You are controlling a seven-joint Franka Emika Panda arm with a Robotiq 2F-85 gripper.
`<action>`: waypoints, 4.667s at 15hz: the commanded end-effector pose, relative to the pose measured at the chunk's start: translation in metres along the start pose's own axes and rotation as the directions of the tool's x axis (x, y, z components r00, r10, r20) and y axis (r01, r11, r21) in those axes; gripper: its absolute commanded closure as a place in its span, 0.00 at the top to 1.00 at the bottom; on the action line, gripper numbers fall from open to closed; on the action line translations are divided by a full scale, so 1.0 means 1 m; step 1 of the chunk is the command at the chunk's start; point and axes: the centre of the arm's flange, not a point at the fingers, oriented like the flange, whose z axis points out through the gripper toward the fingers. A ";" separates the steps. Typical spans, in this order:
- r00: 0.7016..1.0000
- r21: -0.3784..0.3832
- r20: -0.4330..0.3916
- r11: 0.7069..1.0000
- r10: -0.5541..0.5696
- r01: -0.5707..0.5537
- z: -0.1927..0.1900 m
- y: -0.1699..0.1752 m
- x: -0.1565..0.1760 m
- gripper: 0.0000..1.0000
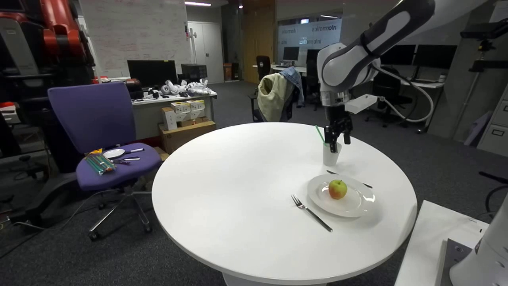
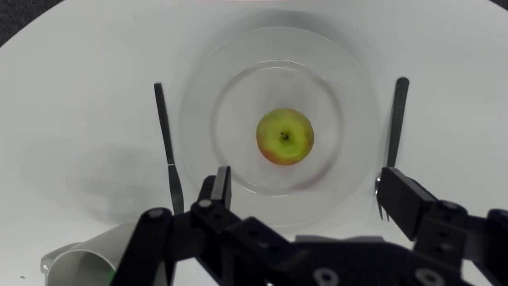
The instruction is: Put the apple on the table
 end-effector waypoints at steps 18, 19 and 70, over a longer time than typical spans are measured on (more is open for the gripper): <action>0.999 0.001 0.043 1.000 -0.017 0.017 0.103 0.010 0.030 1.00; 0.999 0.001 0.042 1.000 -0.017 0.017 0.103 0.010 0.030 1.00; 0.968 -0.164 0.033 0.955 -0.247 0.249 0.066 -0.181 0.053 0.48</action>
